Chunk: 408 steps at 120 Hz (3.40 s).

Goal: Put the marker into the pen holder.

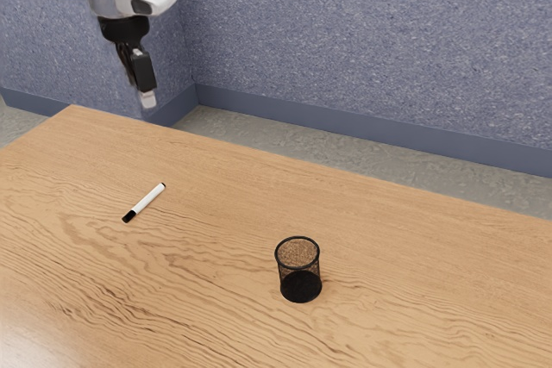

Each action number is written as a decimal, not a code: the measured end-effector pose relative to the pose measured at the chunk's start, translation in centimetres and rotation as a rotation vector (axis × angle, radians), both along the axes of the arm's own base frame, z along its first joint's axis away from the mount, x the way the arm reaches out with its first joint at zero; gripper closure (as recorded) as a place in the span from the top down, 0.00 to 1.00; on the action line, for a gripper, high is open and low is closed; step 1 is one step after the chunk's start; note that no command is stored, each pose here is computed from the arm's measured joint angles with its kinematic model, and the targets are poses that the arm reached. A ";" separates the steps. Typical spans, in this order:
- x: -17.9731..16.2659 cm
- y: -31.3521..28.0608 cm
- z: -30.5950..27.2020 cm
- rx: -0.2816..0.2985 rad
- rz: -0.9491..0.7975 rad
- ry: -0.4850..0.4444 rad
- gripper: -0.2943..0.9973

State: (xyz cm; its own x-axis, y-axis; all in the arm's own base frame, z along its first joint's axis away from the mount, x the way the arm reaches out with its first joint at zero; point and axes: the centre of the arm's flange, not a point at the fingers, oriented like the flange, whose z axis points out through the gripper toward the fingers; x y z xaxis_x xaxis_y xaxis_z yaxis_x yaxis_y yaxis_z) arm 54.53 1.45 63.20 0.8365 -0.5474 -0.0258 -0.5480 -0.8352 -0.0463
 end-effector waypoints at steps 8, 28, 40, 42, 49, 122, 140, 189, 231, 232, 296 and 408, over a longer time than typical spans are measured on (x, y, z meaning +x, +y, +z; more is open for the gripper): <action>0.1 -0.2 0.1 0.000 -0.032 -0.013 0.77; 0.4 -0.7 0.0 0.000 -0.095 -0.024 0.77; -0.1 -0.3 -2.2 -0.005 -0.098 0.003 0.77; -0.1 0.1 -3.1 -0.007 -0.093 0.011 0.77; -0.2 3.0 -6.4 -0.012 -0.044 0.037 0.77; 12.6 24.9 -30.4 -0.037 0.392 0.001 0.59; 13.1 23.0 -32.9 -0.082 0.408 0.009 0.49; 13.2 23.1 -37.0 -0.114 0.462 0.023 0.44; 13.4 23.3 -38.3 -0.103 0.473 0.010 0.26; 13.4 23.3 -38.3 -0.103 0.473 0.009 0.26; 13.2 6.7 -17.2 -0.114 0.118 -0.238 0.16; 9.8 -22.4 -19.9 -0.347 -0.303 -0.154 0.16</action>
State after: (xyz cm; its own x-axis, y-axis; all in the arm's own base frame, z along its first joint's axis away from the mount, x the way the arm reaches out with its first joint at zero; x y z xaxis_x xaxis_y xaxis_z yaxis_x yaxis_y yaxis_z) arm 64.34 -20.98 43.30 0.6179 -0.7213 0.3129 -0.7776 -0.6196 0.1073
